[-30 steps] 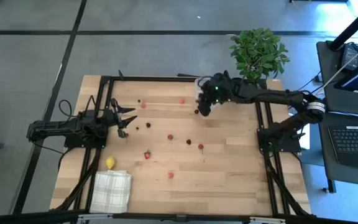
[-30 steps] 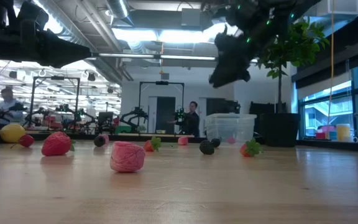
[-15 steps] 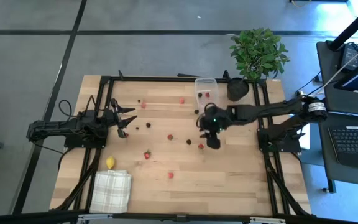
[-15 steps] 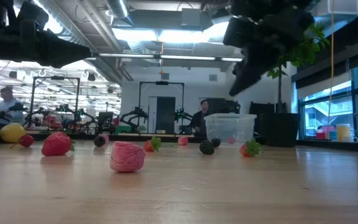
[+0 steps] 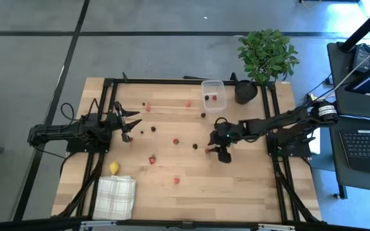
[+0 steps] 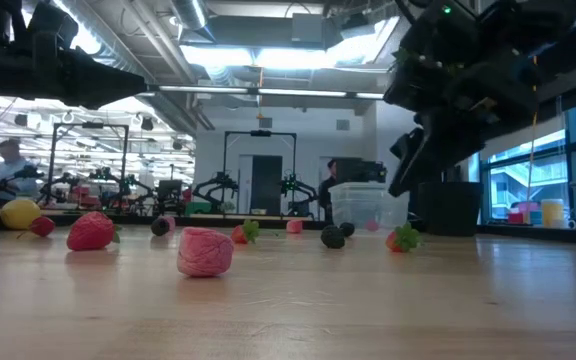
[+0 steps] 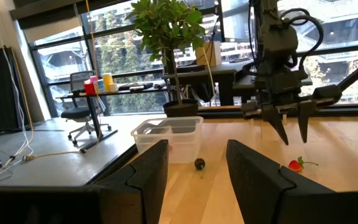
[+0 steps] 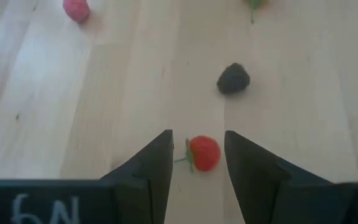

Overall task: Pick and placing Produce into tupperware
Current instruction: Put the right strawberry into the transparent bin

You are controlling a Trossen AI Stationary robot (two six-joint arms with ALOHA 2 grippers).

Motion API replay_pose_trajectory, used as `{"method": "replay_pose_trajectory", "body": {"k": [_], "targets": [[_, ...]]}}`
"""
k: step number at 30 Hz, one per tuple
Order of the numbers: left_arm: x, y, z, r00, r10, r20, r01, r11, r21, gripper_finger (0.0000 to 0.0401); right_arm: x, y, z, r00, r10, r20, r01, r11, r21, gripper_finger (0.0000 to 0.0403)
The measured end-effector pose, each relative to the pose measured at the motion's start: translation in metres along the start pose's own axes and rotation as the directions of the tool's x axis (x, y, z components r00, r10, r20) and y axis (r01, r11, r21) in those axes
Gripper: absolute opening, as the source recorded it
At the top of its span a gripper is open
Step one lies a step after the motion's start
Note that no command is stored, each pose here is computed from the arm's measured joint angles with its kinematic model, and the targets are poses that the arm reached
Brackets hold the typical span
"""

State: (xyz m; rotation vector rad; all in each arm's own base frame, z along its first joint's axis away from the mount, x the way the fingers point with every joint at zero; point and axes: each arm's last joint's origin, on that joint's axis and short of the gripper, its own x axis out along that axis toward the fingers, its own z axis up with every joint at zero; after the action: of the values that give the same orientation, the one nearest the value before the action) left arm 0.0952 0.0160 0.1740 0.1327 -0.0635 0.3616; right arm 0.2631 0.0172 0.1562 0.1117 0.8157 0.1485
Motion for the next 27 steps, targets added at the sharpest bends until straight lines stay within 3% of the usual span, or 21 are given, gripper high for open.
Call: {"method": "replay_pose_trajectory", "body": {"k": [5, 27], "targets": [[0.0, 0.0, 0.0, 1.0, -0.001, 0.0, 0.001, 1.0, 0.0, 0.0157, 0.0014, -0.0003, -0.0011, 0.998, 0.006, 0.067, -0.008, 0.999, 0.034, 0.0148], [0.0, 0.0, -0.0001, 1.0, -0.001, 0.0, 0.001, 1.0, 0.0, 0.0157, 0.0016, -0.0018, -0.0027, 0.997, -0.038, 0.066, 0.036, 0.999, 0.032, 0.0148]]}}
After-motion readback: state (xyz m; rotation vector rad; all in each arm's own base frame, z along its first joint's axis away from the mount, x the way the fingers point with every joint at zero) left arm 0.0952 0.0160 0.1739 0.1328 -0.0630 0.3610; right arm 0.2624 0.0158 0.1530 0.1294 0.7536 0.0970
